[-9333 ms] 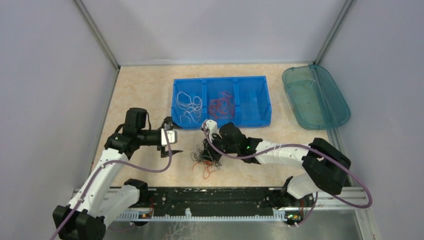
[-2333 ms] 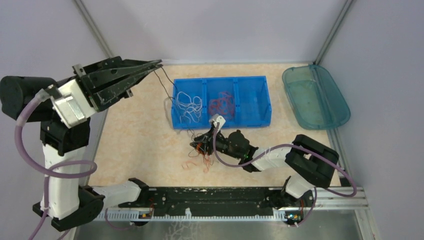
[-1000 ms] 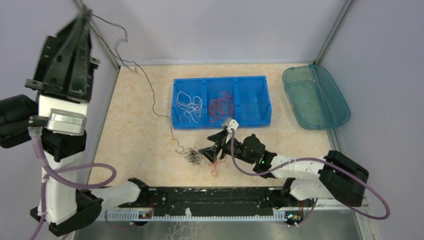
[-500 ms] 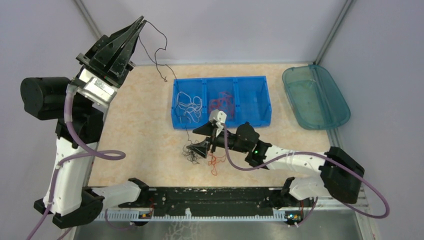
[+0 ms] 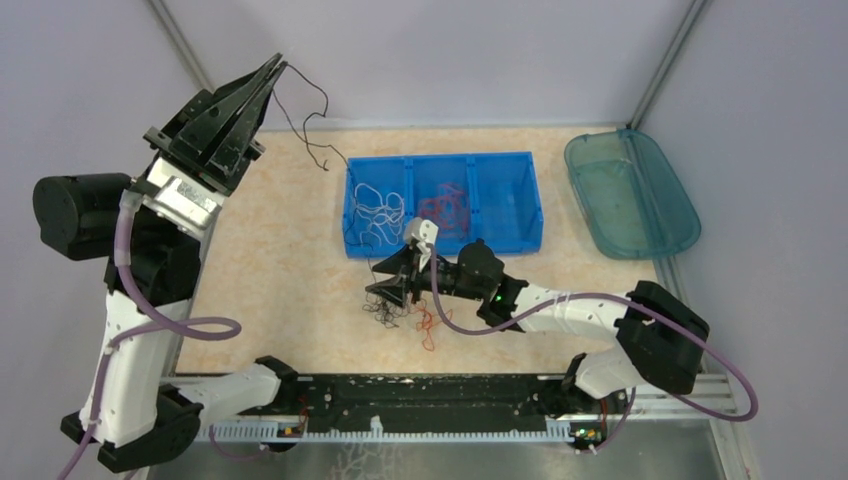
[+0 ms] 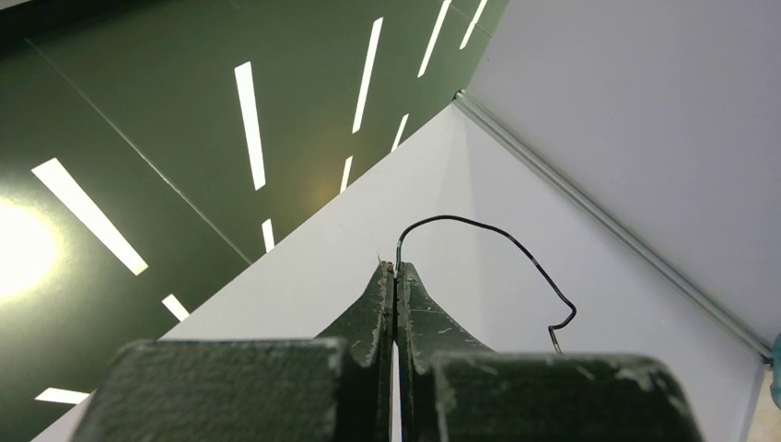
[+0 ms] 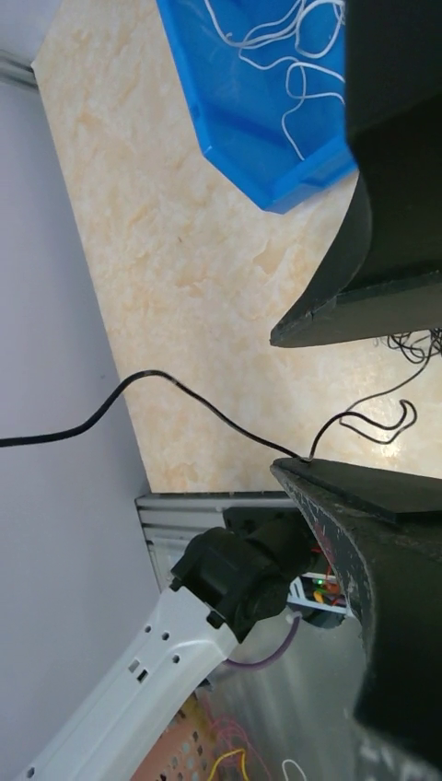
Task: Untangle the cables
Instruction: Untie the cable.
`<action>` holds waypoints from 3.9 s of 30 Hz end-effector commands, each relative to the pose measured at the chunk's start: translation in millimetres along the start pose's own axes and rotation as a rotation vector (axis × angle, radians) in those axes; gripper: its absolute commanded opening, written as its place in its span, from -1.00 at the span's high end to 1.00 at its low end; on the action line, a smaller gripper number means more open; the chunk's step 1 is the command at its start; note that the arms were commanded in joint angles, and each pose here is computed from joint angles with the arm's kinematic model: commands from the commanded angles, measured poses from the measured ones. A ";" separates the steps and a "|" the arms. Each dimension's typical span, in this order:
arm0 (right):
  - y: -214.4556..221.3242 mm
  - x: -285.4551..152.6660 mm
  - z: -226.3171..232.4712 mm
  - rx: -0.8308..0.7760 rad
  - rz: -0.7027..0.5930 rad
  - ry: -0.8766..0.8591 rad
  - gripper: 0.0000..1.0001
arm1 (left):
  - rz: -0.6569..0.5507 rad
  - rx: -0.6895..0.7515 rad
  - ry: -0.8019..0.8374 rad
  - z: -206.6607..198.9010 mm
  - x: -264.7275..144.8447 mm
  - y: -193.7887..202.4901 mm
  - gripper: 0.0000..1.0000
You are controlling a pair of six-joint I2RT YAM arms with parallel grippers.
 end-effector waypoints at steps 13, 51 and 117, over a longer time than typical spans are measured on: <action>-100.7 -6.0 -18.7 -0.107 -0.215 0.070 1.00 | 0.249 -0.401 0.017 -54.0 -38.0 61.0 0.93; -165.7 -29.5 -12.2 -0.031 -0.469 0.061 1.00 | 0.583 -1.279 0.428 -260.2 -162.7 161.1 0.26; 55.7 -39.0 -21.7 0.092 0.040 0.231 0.41 | 0.039 -0.372 0.272 -41.5 -13.8 -39.5 1.00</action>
Point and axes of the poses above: each gripper's point midway between its finger pads, its own x axis out along the fingers, its own z axis along the line the jaws close on, y = z × x, the point moved 4 cm from there along -x, back along the fingers, and after that the axes turned 13 degrees about -x, right-handed, at the moved point
